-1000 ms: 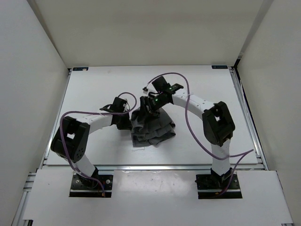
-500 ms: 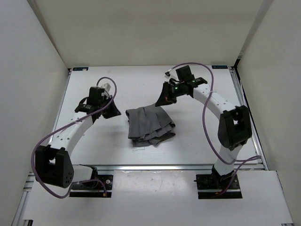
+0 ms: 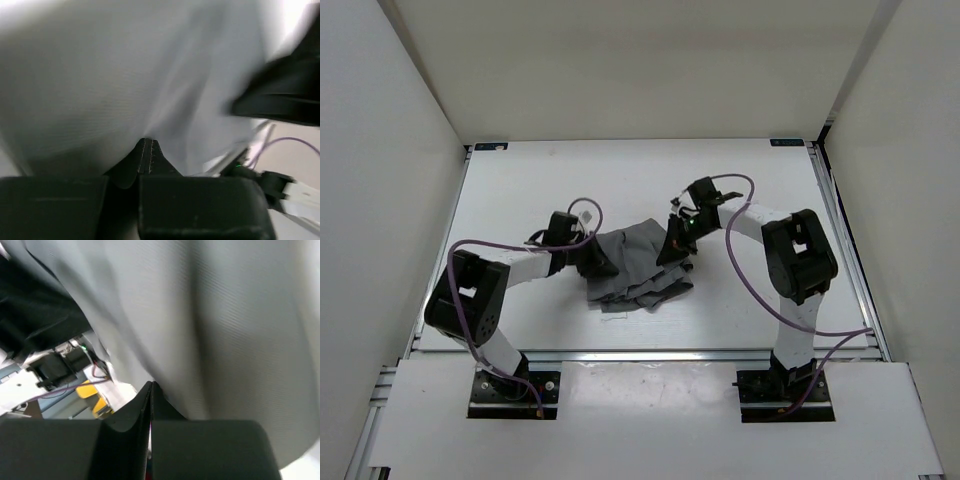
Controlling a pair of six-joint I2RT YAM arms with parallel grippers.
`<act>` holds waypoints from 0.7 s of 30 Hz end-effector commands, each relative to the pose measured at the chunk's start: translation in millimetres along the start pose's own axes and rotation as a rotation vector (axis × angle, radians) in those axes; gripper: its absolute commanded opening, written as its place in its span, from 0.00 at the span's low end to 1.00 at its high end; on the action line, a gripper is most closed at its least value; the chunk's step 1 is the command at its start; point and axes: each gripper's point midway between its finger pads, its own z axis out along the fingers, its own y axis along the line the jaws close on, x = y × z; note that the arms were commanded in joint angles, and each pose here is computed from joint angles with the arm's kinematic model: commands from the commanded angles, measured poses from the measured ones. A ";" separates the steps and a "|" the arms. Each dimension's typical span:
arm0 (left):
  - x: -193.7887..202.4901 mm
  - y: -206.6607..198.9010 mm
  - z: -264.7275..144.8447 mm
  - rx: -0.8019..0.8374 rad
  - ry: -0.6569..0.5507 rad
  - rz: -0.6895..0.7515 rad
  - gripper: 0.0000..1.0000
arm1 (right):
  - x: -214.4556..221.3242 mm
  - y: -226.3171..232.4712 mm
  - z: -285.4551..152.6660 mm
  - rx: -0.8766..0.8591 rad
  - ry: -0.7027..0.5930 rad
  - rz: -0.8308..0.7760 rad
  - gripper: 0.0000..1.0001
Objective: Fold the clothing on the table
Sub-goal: Fold the skirt
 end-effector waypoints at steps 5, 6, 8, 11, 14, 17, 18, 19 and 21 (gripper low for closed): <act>41.0 53.7 8.1 -0.114 0.012 -0.032 0.00 | 33.2 -31.5 -13.9 0.017 0.022 0.065 0.00; 41.1 52.3 9.9 -0.116 0.012 -0.019 0.00 | 33.2 -33.0 -14.9 0.017 0.019 0.067 0.00; 47.1 55.1 12.5 -0.134 0.028 -0.006 0.00 | 34.6 -38.6 -16.3 0.017 0.018 0.088 0.01; 38.4 43.2 9.7 -0.093 0.031 -0.016 0.00 | 28.0 -32.8 -25.1 0.002 -0.009 0.063 0.00; 10.8 0.7 -14.7 0.033 -0.003 0.007 0.00 | 15.6 -8.8 -45.6 -0.018 -0.062 -0.002 0.01; -20.9 -27.1 -68.0 0.057 -0.109 0.056 0.27 | 1.3 26.5 -89.0 -0.048 -0.174 -0.086 0.25; -25.2 -27.4 -76.6 0.044 -0.125 0.061 0.29 | 1.0 31.8 -96.5 -0.046 -0.196 -0.100 0.27; -28.7 -18.3 -90.6 -0.009 -0.144 0.063 0.31 | 1.1 30.6 -110.7 -0.044 -0.232 -0.088 0.33; -27.9 -0.5 -106.2 -0.114 -0.169 0.104 0.35 | 0.4 27.1 -129.1 -0.049 -0.296 -0.087 0.46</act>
